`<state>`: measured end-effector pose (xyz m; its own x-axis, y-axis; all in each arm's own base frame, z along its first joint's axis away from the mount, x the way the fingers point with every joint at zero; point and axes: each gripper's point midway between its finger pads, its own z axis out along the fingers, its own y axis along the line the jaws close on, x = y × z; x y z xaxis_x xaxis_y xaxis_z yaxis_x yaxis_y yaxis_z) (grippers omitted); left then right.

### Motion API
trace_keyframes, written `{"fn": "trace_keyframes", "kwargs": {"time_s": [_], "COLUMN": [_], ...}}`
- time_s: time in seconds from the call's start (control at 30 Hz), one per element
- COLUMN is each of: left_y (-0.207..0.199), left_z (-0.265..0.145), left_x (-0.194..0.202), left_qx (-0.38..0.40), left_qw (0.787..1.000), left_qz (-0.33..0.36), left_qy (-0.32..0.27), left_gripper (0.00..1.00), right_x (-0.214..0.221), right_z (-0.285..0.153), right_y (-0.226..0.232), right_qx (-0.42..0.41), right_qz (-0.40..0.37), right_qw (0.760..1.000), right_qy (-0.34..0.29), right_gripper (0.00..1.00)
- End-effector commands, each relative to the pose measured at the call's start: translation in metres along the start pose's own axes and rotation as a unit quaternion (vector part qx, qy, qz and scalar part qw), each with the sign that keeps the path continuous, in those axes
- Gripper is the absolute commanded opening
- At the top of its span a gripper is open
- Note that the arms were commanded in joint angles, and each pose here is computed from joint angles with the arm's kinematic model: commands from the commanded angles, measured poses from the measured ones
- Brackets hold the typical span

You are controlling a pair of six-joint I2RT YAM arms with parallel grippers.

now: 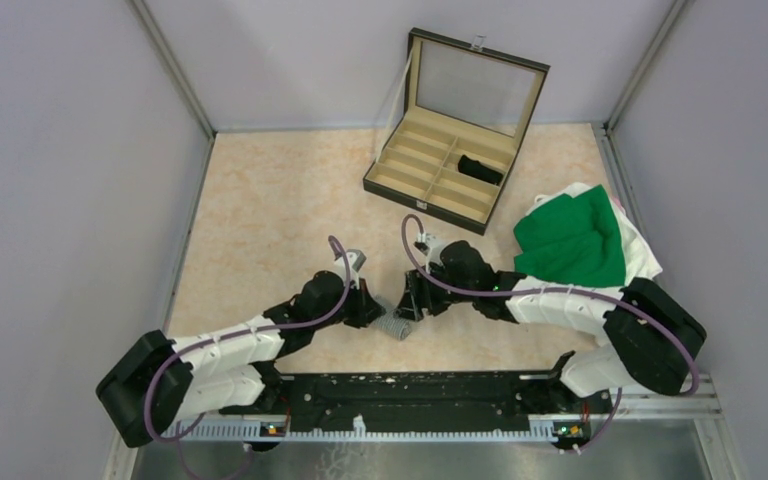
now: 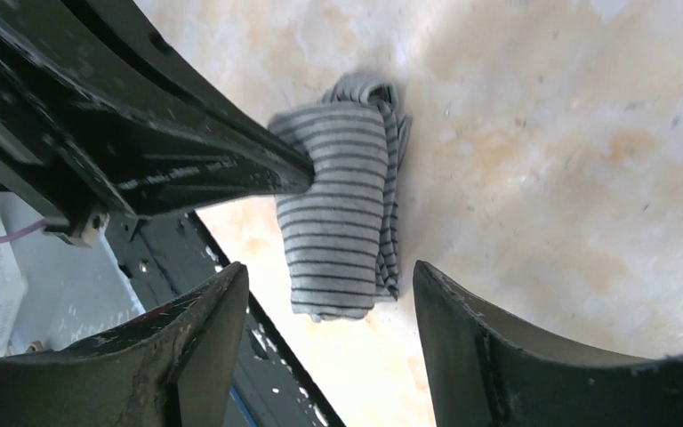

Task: Roll the underwear
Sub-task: Pick up the underwear from the center of the board.

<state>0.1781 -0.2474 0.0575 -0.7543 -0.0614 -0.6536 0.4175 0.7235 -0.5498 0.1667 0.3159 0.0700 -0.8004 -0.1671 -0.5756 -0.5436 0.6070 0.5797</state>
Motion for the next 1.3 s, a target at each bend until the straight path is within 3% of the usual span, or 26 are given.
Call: {"fn": "trace_keyframes", "kwargs": {"time_s": [0.0, 0.1, 0.37, 0.67, 0.93, 1.27], "left_y": [0.024, 0.024, 0.023, 0.024, 0.022, 0.02], "left_z": [-0.007, -0.008, -0.009, -0.009, -0.009, -0.009], "left_x": [0.039, 0.039, 0.037, 0.036, 0.036, 0.033], "left_qx": [-0.035, -0.034, -0.033, -0.035, -0.033, -0.03], "left_qw": [0.997, 0.998, 0.998, 0.998, 0.998, 0.998], "left_qz": [0.008, 0.009, 0.012, 0.013, 0.014, 0.017], "left_qy": [0.061, 0.06, 0.058, 0.057, 0.059, 0.057], "left_gripper": [0.0, 0.0, 0.0, 0.0, 0.0, 0.0], "right_x": [-0.032, -0.037, -0.027, -0.012, -0.001, 0.02], "right_z": [-0.008, -0.003, 0.02, 0.034, 0.044, 0.049], "right_y": [0.01, 0.008, 0.005, -0.005, -0.008, -0.016], "right_qx": [-0.004, -0.001, -0.031, -0.036, -0.048, -0.047], "right_qz": [-0.037, -0.043, -0.034, -0.024, -0.006, 0.011], "right_qw": [0.999, 0.999, 0.995, 0.993, 0.99, 0.984], "right_qy": [-0.002, 0.028, 0.09, 0.111, 0.132, 0.172], "right_gripper": [0.69, 0.75, 0.79, 0.85, 0.83, 0.69]}}
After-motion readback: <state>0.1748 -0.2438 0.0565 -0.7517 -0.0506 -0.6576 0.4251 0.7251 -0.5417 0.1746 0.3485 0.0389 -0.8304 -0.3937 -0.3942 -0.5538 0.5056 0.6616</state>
